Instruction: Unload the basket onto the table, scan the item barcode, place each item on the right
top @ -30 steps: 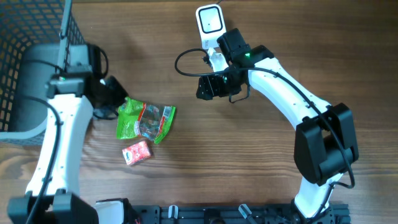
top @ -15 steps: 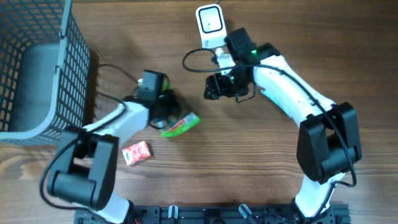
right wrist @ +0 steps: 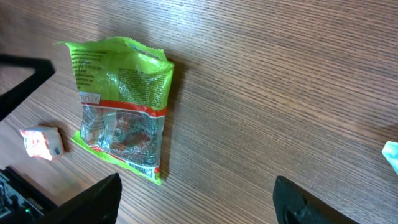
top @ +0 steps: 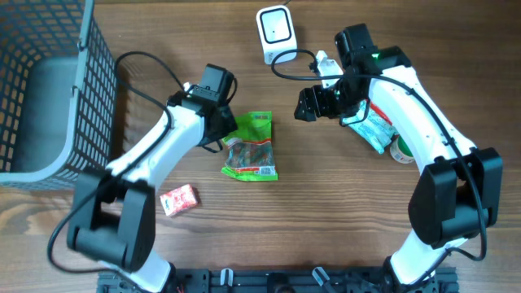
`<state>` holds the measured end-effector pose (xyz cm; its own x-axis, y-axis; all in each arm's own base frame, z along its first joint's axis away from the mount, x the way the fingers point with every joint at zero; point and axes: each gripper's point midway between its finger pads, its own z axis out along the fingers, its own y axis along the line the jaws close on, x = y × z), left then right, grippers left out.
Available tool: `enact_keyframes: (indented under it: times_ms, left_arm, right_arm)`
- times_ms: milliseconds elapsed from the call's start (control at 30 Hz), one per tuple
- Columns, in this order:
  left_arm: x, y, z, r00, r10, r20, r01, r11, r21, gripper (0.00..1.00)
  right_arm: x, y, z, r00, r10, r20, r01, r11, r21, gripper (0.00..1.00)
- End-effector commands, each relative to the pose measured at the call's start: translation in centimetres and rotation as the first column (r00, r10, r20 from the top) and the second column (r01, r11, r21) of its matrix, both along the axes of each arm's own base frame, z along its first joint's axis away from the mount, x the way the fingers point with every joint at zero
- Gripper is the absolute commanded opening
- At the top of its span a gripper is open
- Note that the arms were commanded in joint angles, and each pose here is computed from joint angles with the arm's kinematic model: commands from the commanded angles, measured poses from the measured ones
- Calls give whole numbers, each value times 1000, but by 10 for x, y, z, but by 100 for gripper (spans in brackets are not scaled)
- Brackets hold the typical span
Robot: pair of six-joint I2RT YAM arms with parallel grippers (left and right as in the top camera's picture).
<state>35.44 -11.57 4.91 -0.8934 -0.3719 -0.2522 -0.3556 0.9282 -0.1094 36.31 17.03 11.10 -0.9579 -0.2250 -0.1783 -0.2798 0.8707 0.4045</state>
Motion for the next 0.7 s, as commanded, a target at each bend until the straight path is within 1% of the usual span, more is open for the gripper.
enact_keyframes:
  times_ms: [0, 33, 67, 100, 167, 233, 267, 300, 333, 400, 433, 467, 500, 533, 567, 633, 667]
  left_arm:
    - [-3, 7, -40, 997, 21, -81, -18, 999, 30, 4]
    - [-3, -11, -48, 995, -13, -96, 8, 999, -43, 4]
    - [-2, -38, -52, 993, -64, -95, 49, 987, -152, 4]
    - [1, -65, -49, 989, -137, -62, 119, 964, -238, 4]
    - [1, -112, -36, 958, -286, 34, 279, 894, -352, 5]
    - [2, -124, -32, 946, -317, 66, 321, 884, -341, 6]
    - [6, -121, -28, 946, -314, 74, 321, 893, -316, 4]
    - [18, -102, -16, 960, -270, 79, 281, 927, -249, 4]
    - [22, -92, -7, 965, -248, 79, 260, 939, -225, 4]
    - [30, -64, 36, 980, -183, 81, 196, 958, -209, 4]
    - [26, -53, 50, 985, -162, 61, 172, 962, -211, 4]
    - [12, -40, 56, 989, -145, 10, 144, 968, -206, 4]
    - [-10, -28, 51, 987, -134, -89, 116, 976, -186, 4]
    - [-25, -24, 42, 978, -133, -159, 106, 979, -172, 4]
    - [-43, -27, 30, 963, -149, -223, 109, 977, -185, 4]
    - [-65, -40, 3, 944, -194, -267, 136, 966, -221, 4]
    - [-70, -43, -7, 942, -206, -265, 148, 964, -222, 4]
  right_arm:
    - [2, 3, 10, 999, 8, 33, -8, 1000, 9, 80]
    - [3, 3, 10, 999, 10, 38, -10, 1000, 9, 80]
    - [3, 3, 10, 999, 11, 40, -12, 1000, 4, 79]
    - [3, 1, 9, 999, 9, 36, -9, 1000, -7, 80]
    - [3, -5, 7, 999, 5, 37, -4, 999, -40, 81]
    - [3, -7, 5, 999, 3, 39, -1, 998, -56, 82]
    - [3, -7, 5, 999, 3, 38, -1, 998, -56, 82]
    - [2, -7, 5, 999, 3, 37, -1, 998, -55, 82]
    - [0, -6, 5, 1000, 4, 26, -3, 999, -47, 82]
    - [-15, -4, 2, 999, 9, -38, -10, 1000, -26, 83]
    - [-22, -5, -2, 998, 10, -68, -11, 1000, -27, 83]
    - [-35, -4, -10, 992, 14, -122, -17, 1000, -18, 83]
    - [-46, 0, -20, 987, 26, -160, -24, 1000, 11, 82]
    - [-51, 2, -30, 986, 33, -166, -31, 999, 16, 82]
    - [-53, 4, -40, 986, 40, -159, -38, 999, 17, 82]
    - [-62, 14, -58, 986, 68, -153, -61, 997, 47, 81]
    - [-65, 21, -60, 985, 82, -152, -72, 995, 74, 81]
